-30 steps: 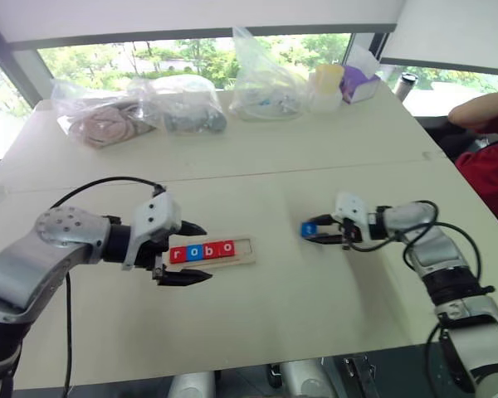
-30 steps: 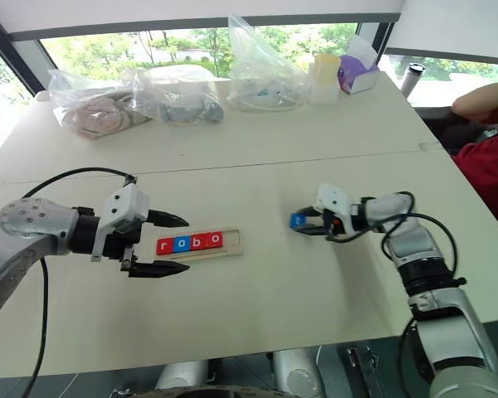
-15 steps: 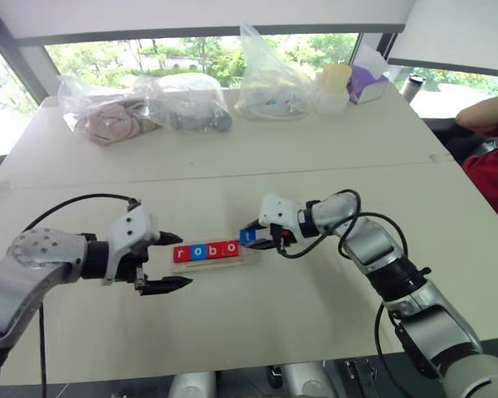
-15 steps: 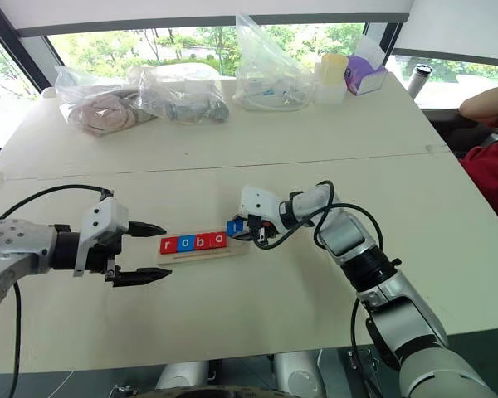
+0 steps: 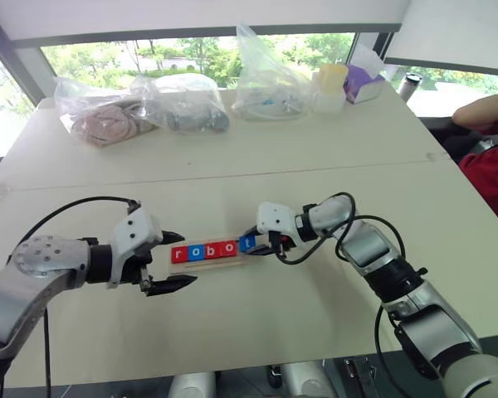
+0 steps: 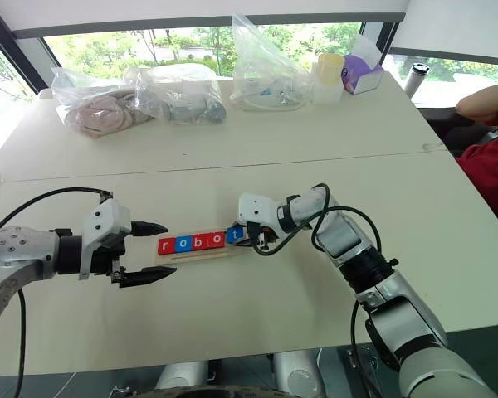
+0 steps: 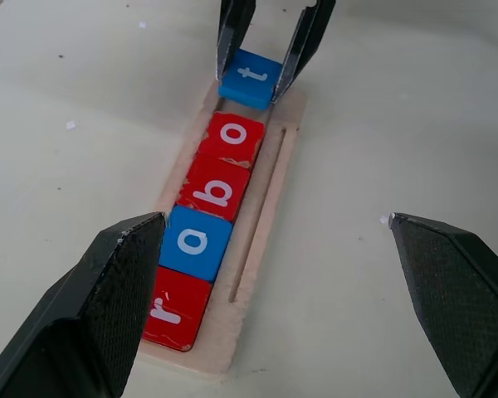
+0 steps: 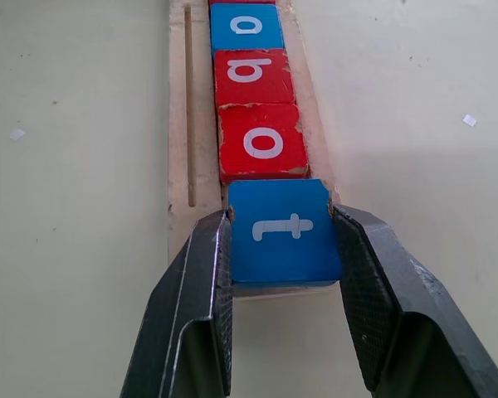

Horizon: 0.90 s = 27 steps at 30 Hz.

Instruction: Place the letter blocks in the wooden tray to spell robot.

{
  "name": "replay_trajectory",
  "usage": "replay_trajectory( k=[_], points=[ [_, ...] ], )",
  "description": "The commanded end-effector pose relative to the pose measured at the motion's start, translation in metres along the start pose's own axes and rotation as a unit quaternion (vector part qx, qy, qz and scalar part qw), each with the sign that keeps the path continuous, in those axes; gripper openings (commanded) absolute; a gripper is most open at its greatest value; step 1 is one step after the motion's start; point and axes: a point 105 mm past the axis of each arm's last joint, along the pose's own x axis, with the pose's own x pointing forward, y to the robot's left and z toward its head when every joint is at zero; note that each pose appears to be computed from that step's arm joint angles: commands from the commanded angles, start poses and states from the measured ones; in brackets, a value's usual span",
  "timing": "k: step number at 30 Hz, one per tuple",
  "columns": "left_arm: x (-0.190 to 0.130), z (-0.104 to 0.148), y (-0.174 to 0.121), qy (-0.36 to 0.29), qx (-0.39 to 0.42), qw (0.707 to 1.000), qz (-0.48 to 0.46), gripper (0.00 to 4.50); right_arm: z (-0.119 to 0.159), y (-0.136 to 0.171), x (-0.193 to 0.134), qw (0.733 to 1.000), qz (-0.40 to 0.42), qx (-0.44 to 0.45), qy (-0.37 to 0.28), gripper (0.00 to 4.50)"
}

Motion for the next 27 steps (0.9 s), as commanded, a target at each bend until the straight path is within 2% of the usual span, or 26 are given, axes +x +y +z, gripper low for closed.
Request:
replay_trajectory(
  k=[1,15,16,20,21,27],
  points=[
    [0.001,0.005,0.0,-0.006,0.013,1.0,0.003,4.5,0.007,-0.002,0.001,1.0,-0.006,-0.008,-0.015,1.16],
    [0.005,0.009,0.005,-0.021,0.003,1.0,0.01,4.5,0.005,0.003,0.01,1.0,-0.005,0.002,-0.027,1.16],
    [0.005,0.008,0.006,-0.021,0.002,1.0,0.011,4.5,0.005,0.003,0.01,1.0,-0.005,0.003,-0.028,2.23],
    [0.007,0.005,0.008,-0.02,-0.002,1.0,0.012,4.5,0.007,-0.001,0.011,0.999,-0.021,0.001,-0.035,4.3],
    [0.007,0.005,0.008,-0.021,-0.003,1.0,0.013,4.5,0.007,-0.002,0.01,0.999,-0.025,0.001,-0.035,4.46],
    [0.007,0.004,0.011,-0.021,-0.004,1.0,0.017,4.5,0.01,-0.013,-0.002,0.998,-0.052,-0.017,-0.04,4.46]
  ],
)
